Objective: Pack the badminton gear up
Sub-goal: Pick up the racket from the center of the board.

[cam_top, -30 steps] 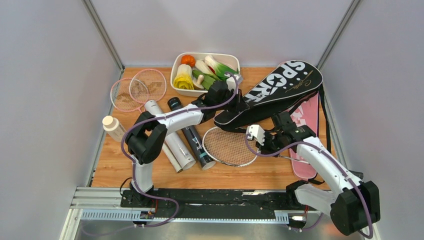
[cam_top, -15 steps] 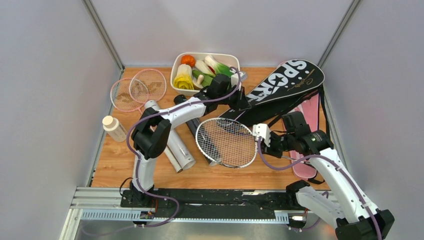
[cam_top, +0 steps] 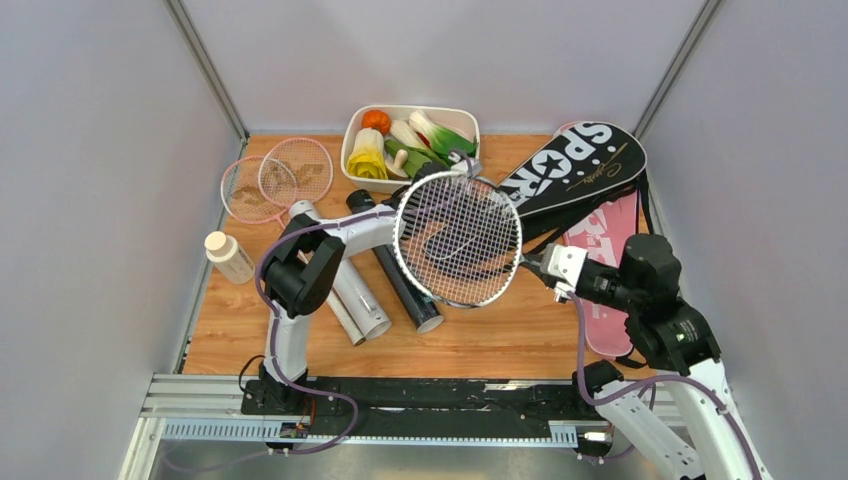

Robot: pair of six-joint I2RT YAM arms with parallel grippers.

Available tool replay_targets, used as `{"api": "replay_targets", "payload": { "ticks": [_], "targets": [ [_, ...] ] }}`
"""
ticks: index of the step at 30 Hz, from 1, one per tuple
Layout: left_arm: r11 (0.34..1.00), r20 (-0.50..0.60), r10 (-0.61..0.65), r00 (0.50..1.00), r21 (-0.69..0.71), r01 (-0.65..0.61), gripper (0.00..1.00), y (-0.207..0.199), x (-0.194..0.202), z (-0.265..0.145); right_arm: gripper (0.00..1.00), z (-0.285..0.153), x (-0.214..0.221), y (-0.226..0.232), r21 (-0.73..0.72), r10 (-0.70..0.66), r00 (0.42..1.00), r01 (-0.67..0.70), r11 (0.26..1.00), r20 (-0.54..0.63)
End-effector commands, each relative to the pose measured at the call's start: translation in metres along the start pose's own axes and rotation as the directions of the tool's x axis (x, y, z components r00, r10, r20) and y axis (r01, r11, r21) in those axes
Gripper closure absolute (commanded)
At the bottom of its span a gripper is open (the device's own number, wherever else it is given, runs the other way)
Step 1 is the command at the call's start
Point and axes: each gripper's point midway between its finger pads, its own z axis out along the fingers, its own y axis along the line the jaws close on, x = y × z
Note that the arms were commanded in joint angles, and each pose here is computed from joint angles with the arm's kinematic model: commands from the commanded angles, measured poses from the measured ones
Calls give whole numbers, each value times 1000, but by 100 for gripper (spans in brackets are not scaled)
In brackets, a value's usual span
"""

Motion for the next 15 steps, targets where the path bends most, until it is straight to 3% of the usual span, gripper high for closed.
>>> {"api": "replay_targets", "payload": {
  "ticks": [1, 5, 6, 9, 15],
  "targets": [
    [997, 146, 56, 988, 35, -62, 100, -28, -44, -22, 100, -2, -53, -56, 228, -28, 981, -17, 974, 193],
    [998, 165, 60, 985, 7, -62, 100, -23, -42, -26, 100, 2, -54, -99, 349, 143, 969, -208, 914, 202],
    [998, 170, 62, 983, 1, -63, 100, -23, -43, -28, 100, 1, -51, -115, 409, 219, 952, -291, 865, 214],
    [998, 184, 57, 981, -6, -57, 100, -22, -44, -29, 100, -9, -39, -170, 601, 428, 863, -497, 626, 269],
    [999, 214, 52, 976, -18, -49, 100, -22, -47, -33, 100, -3, -19, -196, 652, 648, 665, -683, 329, 371]
  ]
}}
